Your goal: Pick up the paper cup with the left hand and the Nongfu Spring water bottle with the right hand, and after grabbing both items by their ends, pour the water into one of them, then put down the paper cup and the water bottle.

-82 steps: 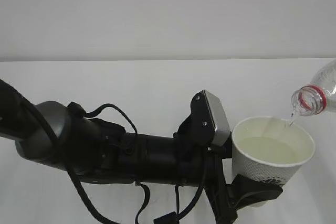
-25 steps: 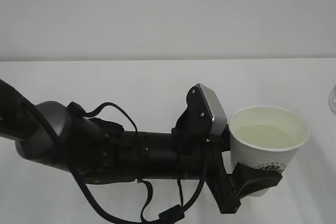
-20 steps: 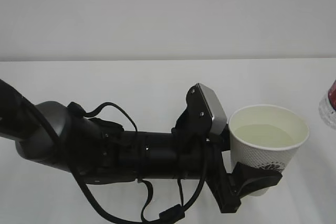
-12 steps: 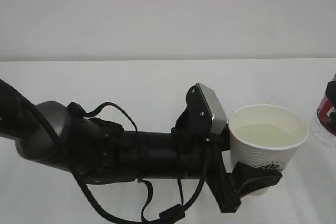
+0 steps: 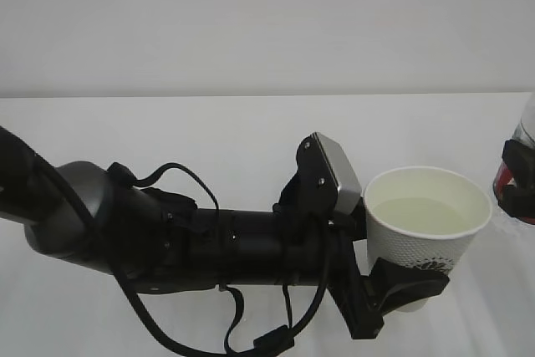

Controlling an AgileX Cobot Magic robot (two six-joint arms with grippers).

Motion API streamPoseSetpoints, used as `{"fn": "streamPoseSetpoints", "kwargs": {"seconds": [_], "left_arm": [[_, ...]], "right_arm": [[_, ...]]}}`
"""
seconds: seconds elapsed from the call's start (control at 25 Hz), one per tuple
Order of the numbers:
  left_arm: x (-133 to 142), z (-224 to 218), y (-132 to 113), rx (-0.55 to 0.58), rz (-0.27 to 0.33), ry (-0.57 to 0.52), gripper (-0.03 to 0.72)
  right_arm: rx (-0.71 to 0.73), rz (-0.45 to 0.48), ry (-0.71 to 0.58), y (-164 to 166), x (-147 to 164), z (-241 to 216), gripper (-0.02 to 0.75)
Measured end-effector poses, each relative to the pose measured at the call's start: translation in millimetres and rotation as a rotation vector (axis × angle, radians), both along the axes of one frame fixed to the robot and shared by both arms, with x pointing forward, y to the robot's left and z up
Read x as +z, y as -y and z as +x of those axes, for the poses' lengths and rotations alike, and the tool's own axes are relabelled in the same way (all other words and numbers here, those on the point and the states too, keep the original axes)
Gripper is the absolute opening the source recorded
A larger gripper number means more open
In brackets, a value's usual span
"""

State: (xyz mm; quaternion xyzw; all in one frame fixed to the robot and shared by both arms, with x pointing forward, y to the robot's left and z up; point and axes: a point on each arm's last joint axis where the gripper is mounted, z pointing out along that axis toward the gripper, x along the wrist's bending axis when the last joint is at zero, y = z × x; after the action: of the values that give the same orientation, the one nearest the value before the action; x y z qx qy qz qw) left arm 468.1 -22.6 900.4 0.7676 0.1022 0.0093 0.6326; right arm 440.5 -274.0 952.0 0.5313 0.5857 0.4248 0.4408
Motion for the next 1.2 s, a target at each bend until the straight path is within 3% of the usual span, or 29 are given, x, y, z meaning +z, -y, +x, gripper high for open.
{"fn": "streamPoseSetpoints", "kwargs": {"seconds": [0.32,0.72,1.2], "left_arm": [[0.0,0.1,0.0,0.001,0.000,0.000,0.528],[0.0,0.1,0.0,0.001,0.000,0.000,0.528],[0.0,0.1,0.0,0.001,0.000,0.000,0.528]], "right_arm": [[-0.041,0.063,0.033,-0.4,-17.5,14.5,0.377],[-0.051,0.063,-0.021,-2.0,-44.2,25.5,0.378],[-0.049,0.078,0.036,-8.6,-40.6,59.3,0.407]]}}
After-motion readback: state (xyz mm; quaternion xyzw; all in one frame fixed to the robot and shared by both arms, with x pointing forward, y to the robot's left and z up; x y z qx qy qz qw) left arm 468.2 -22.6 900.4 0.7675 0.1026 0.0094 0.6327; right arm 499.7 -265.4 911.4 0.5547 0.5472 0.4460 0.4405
